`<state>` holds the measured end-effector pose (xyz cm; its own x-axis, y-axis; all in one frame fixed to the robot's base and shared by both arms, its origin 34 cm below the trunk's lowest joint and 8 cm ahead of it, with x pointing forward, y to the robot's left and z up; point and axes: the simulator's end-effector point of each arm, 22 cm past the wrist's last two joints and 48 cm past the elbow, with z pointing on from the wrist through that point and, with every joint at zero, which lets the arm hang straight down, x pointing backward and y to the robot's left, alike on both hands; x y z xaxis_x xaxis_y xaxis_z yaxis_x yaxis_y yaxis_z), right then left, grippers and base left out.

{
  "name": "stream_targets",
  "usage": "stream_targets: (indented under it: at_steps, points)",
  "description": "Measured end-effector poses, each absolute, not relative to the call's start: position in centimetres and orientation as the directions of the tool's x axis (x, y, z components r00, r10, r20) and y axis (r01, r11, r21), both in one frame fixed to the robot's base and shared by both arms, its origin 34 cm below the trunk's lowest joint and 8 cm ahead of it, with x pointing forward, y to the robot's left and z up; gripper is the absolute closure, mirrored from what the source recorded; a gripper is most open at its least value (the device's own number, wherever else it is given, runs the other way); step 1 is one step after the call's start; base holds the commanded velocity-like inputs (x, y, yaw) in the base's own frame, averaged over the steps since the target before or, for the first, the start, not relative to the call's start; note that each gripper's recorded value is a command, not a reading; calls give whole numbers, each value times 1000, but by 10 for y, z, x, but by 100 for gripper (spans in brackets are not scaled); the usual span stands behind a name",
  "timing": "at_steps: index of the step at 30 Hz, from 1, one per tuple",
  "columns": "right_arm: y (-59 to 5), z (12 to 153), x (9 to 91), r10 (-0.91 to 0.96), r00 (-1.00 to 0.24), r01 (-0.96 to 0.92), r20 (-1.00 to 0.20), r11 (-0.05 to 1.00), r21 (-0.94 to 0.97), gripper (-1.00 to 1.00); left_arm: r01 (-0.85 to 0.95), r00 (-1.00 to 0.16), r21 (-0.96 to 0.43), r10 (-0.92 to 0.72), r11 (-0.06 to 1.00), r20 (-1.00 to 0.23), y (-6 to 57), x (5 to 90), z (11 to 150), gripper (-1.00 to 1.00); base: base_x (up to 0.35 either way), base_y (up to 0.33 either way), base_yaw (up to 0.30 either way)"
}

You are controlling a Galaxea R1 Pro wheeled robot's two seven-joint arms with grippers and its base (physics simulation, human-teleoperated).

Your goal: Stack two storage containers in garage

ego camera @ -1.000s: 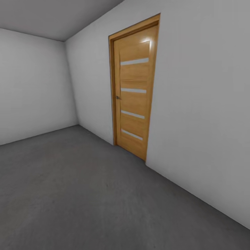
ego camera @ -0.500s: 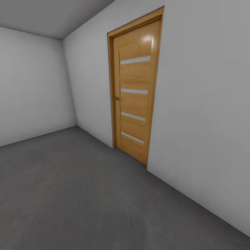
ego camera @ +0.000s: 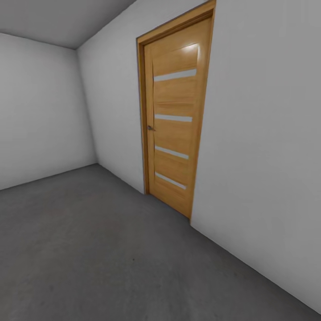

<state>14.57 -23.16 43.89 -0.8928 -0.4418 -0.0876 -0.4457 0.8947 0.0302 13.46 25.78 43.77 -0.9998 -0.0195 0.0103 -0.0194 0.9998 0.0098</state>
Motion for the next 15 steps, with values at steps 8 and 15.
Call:
stream_targets:
  at_steps: [8, 15]
  points:
    - [-231, 439, 146, -441, -893, -445, -88, 895, 31, -100, -19, -1000, 11, -19, 1000, 10, 258, 135, 438, -100, 305, 0, 0]
    - [-232, 439, 146, -441, -893, -445, -89, 895, 30, -100, -19, -1000, 10, -19, 1000, 11, 258, 135, 438, -100, 305, 0, 116]
